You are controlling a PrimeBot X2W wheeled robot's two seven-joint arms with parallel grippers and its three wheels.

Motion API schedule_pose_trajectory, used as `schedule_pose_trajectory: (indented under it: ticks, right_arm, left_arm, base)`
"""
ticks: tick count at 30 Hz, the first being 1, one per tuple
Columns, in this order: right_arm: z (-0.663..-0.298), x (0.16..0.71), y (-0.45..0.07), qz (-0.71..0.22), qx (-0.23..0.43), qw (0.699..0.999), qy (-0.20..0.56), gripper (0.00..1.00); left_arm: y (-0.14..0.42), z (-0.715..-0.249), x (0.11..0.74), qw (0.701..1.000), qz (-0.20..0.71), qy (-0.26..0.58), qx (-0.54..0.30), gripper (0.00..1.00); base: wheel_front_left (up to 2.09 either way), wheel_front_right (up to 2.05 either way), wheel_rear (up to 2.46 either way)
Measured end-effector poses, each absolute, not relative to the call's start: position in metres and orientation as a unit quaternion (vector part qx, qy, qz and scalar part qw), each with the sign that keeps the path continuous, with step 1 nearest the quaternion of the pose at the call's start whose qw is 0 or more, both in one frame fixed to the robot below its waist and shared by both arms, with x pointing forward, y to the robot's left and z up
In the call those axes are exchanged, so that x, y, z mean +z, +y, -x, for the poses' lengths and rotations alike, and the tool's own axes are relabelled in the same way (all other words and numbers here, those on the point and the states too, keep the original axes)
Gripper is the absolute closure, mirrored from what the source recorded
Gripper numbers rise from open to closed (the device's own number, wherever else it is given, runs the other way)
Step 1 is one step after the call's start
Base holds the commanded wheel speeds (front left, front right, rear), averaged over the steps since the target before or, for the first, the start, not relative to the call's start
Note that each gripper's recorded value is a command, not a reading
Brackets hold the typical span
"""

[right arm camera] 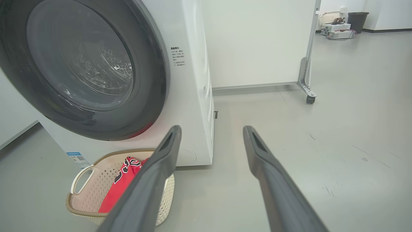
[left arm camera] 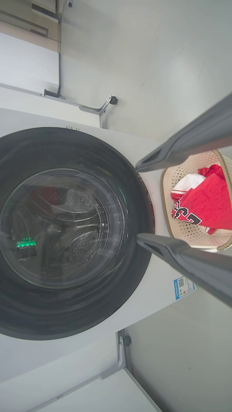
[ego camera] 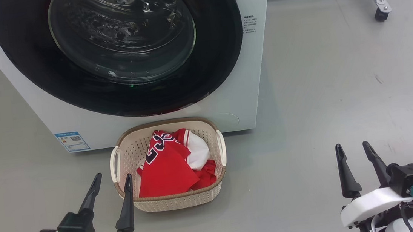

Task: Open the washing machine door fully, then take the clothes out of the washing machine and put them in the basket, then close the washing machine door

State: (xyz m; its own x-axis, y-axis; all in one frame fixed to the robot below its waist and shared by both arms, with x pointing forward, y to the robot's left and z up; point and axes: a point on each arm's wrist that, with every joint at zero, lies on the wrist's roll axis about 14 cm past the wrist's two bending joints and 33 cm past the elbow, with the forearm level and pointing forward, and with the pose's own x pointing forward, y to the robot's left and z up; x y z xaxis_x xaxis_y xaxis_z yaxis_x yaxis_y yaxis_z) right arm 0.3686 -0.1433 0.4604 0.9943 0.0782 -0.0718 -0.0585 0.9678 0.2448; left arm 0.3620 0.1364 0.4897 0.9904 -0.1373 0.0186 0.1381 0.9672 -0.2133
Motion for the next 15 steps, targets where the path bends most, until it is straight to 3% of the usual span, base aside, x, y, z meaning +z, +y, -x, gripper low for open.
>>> schedule_pose_trajectory:
  ticks: [15]
  right_arm:
    - [-0.3633, 0.4673, -0.1429, -0.122, 0.032, 0.992, 0.030, 0.00]
  left_arm:
    - [0.1388, -0.3583, 0.4887, 0.992, 0.112, 0.002, -0.063, 0.00]
  base:
    - [0.00, 0.00, 0.00]
